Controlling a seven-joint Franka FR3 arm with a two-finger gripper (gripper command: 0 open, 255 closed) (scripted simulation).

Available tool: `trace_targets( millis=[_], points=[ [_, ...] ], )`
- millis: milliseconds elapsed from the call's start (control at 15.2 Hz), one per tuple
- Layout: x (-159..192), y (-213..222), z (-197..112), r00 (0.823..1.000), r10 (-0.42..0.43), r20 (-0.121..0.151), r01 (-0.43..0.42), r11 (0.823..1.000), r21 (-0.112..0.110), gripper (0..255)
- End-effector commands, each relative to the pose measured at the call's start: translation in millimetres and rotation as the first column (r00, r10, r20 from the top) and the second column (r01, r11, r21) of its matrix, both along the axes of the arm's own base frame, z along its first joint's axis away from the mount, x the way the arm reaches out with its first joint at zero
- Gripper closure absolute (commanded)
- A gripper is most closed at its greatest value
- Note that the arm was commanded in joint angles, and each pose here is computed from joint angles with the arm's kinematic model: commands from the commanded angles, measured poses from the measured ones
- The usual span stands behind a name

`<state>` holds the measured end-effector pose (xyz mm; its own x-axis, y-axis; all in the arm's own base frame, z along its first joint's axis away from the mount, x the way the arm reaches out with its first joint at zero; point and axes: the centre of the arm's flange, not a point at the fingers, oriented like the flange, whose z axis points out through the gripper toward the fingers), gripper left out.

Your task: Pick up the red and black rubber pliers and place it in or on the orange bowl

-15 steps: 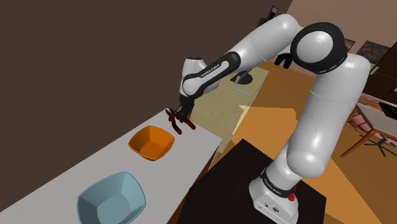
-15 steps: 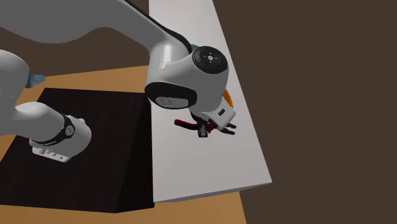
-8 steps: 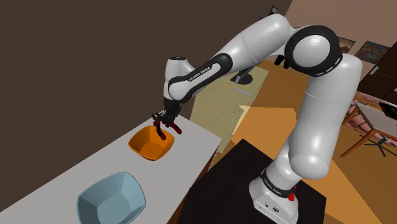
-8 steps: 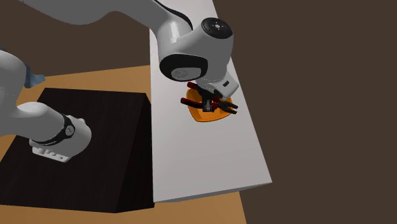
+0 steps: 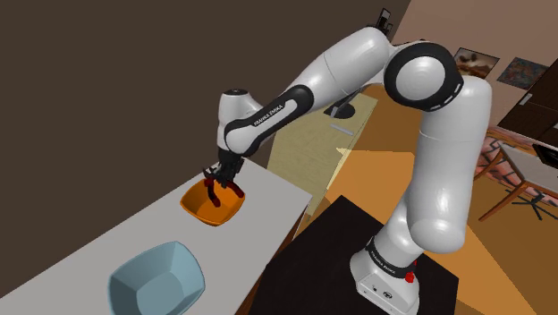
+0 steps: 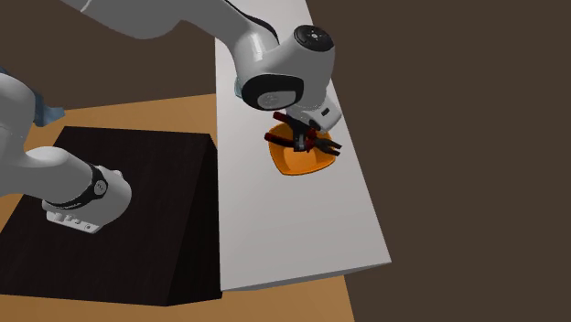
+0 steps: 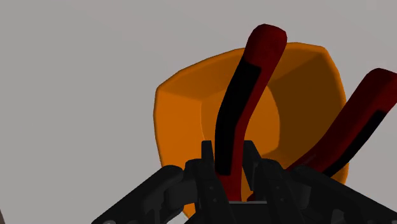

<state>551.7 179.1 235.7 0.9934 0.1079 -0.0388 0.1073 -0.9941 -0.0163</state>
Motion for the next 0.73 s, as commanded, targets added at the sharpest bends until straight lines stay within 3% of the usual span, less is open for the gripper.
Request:
trace_targets(
  millis=[0, 396, 660],
  points=[
    [0.1, 0.9, -10.3, 1.000, 0.000, 0.001, 0.000, 1.000, 0.000, 255],
    [0.1, 0.9, -41.9, 1.000, 0.000, 0.001, 0.000, 1.000, 0.000, 255],
    [0.1, 0.9, -45.4, 1.000, 0.000, 0.001, 0.000, 1.000, 0.000, 255]
  ],
)
